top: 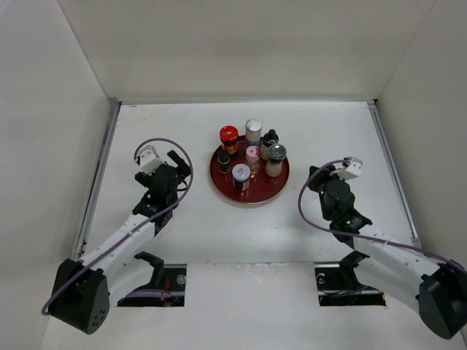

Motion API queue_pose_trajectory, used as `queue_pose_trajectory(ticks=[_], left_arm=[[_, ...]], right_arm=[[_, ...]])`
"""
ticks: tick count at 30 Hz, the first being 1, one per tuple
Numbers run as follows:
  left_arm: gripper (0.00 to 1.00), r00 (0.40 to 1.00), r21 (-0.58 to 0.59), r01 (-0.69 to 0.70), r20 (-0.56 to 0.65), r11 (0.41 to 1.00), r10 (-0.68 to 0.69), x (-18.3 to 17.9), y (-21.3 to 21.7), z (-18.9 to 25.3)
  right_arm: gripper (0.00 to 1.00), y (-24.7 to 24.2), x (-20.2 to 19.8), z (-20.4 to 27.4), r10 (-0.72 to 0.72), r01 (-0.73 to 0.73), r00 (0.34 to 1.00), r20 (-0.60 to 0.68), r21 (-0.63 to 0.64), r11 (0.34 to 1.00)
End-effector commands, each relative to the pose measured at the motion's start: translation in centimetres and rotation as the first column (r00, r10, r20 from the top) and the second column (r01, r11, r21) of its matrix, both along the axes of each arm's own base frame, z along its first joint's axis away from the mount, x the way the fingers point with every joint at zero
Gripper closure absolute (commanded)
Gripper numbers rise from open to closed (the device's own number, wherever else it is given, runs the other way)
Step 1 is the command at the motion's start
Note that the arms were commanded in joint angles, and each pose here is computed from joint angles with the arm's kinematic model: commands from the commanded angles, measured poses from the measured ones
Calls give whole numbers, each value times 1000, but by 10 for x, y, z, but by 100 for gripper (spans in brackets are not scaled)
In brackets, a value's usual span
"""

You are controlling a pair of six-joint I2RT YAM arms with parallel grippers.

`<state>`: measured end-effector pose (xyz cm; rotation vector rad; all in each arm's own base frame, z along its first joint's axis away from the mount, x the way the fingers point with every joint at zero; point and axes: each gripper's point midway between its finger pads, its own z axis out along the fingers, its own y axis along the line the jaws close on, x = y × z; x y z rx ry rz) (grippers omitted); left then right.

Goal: Organize the condiment bottles

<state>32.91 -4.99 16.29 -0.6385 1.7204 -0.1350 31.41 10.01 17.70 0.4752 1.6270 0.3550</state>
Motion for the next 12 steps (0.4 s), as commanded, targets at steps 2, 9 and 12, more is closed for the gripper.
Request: queue_pose_trajectory(ticks=[2,9,12], left_arm=[[0,1000,-64,-4,-24,998,2,0,-9,-13],[0,999,-74,38,21,997,-36,-3,-26,-7],[0,999,-75,50,23,996,-48,-5,-31,-7]], right_arm=[[78,-8,2,9,-35,33,999,41,55,998],[72,-10,1,19,-52,51,998,39,31,998],[75,-15,-5,31,-58,55,996,73,44,997]])
